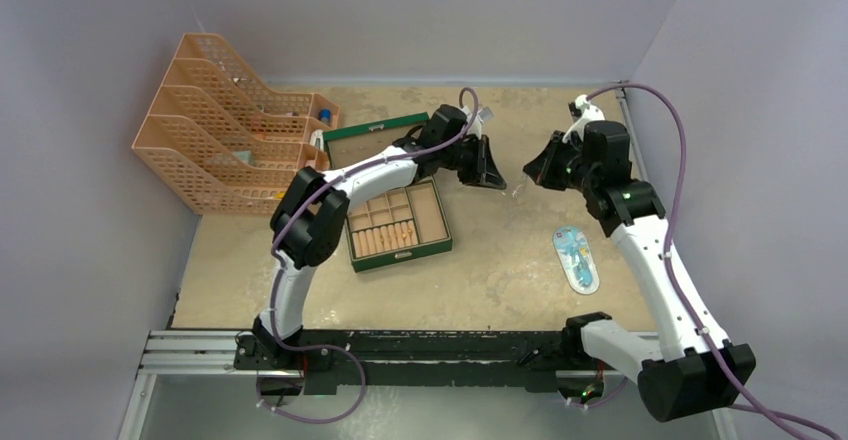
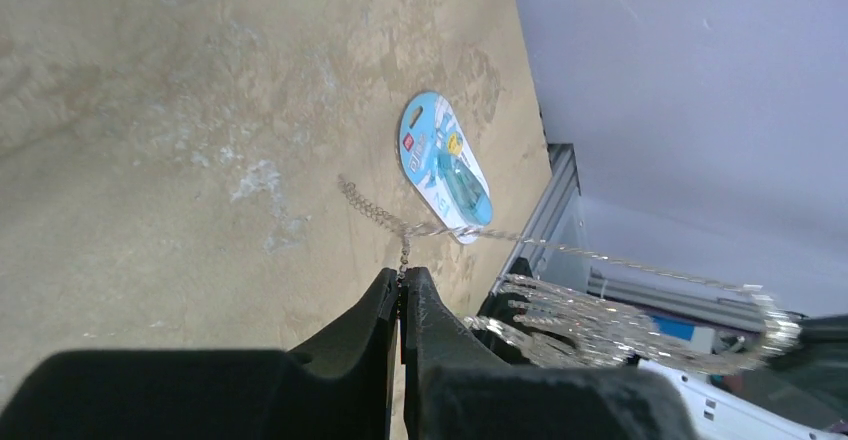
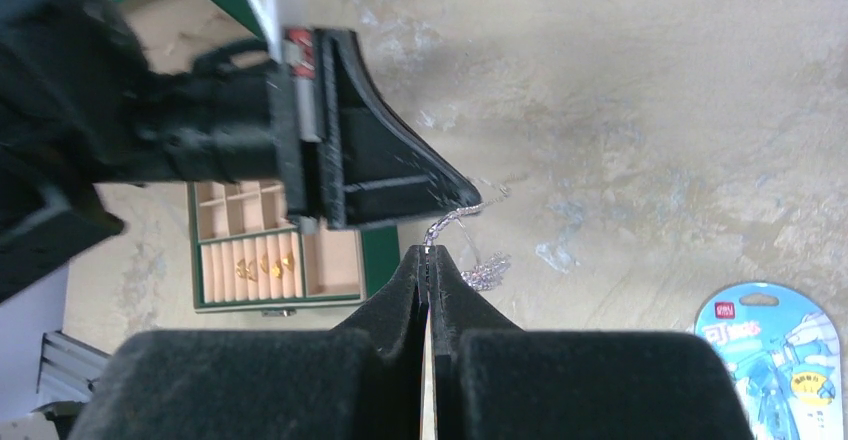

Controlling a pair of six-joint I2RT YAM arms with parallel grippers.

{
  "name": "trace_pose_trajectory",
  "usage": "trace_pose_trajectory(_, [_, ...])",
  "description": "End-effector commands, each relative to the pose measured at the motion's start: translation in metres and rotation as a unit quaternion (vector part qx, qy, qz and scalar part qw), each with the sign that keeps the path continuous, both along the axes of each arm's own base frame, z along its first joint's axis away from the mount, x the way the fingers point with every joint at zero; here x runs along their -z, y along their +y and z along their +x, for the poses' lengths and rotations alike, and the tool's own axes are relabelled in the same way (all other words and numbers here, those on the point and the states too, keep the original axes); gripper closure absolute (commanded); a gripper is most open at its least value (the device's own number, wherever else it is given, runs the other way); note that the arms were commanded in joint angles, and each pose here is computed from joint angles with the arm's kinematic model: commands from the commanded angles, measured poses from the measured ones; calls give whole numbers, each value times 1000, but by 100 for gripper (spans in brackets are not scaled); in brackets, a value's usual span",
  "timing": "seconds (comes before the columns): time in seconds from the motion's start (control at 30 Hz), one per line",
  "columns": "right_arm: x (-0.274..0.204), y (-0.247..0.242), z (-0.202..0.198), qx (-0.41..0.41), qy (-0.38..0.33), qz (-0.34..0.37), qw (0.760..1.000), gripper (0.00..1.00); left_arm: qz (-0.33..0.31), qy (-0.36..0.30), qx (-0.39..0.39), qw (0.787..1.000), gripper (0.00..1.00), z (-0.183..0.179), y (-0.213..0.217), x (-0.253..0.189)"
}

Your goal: Organize the mixed jewelry

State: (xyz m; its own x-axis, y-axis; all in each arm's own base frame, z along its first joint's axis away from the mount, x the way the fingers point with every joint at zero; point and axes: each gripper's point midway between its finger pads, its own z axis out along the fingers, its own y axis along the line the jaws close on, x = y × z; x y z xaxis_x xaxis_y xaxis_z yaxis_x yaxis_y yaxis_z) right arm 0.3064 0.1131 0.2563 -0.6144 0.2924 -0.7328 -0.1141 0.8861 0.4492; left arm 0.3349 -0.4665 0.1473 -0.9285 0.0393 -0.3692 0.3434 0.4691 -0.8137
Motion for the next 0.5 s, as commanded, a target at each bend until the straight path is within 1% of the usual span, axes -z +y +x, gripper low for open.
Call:
trace_pose_trajectory(0.0, [4, 3, -6, -9, -14, 9, 1000, 100, 2, -91, -25, 996, 100, 13, 15, -50])
trace_pose_trajectory(0.1, [13, 4, -5, -4, -13, 18, 1000, 100, 16, -122, -34, 992, 100, 18, 21, -57])
trace_pose_trajectory(0.27, [33, 12, -3, -15, -6, 33, 999, 100, 26, -167, -18, 985, 100, 18, 27, -70])
trace_pose_trajectory(0.47, [58, 30, 1, -39, -2, 85, 996, 100, 39, -211, 13, 977, 100, 14, 34, -86])
